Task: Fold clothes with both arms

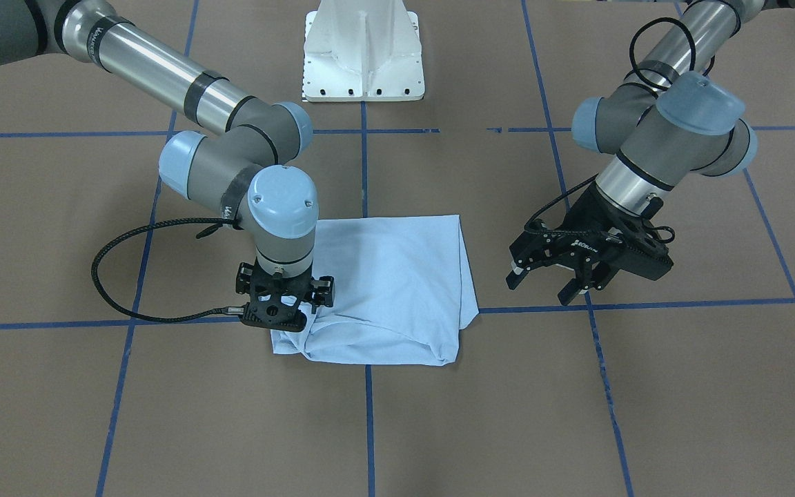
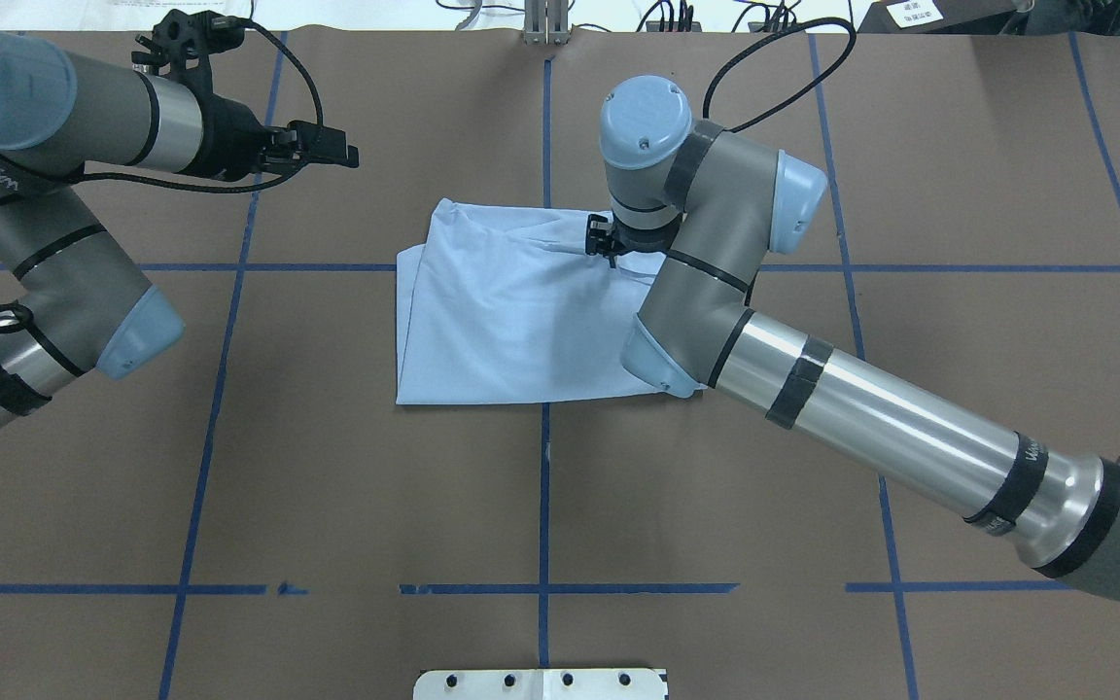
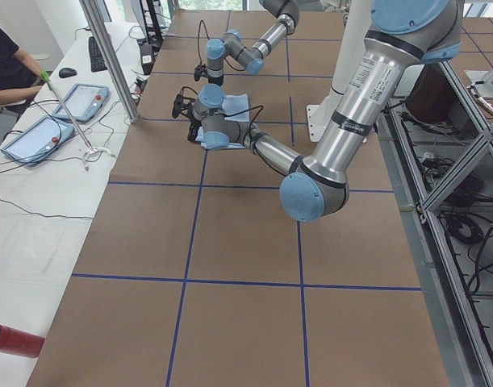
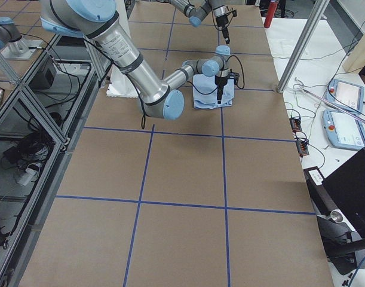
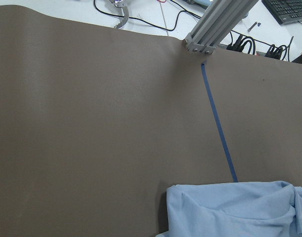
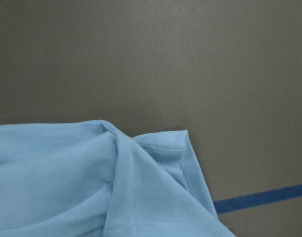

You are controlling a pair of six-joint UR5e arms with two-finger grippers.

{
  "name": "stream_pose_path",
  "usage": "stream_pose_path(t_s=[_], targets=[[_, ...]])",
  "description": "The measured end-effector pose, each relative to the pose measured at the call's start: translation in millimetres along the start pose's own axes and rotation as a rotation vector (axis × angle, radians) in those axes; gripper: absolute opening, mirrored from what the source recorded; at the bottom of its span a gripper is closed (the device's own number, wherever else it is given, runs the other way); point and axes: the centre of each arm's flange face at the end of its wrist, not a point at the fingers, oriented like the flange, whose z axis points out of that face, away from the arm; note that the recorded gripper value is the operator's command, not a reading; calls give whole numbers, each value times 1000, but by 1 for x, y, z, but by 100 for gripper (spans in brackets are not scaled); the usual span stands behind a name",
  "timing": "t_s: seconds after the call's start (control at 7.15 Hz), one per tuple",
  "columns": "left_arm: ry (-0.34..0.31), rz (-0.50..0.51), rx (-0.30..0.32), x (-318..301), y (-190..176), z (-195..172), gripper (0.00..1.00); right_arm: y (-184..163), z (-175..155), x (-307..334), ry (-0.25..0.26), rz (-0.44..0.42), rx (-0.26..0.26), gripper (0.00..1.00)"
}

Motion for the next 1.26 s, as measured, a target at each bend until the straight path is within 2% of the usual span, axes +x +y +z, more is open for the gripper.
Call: stream_pose_path(t_s=[0.28,0.84,1.26], targets=[[16,6,7,7,0,-9,100,-3,-5,-14,-2,-2,1,100],[28,11,9,7,11,-24,100,-6,14,-8,45,-7,12,100],[50,17,19,19,11,-35,100,-26,9,6,54,-6,24,100]])
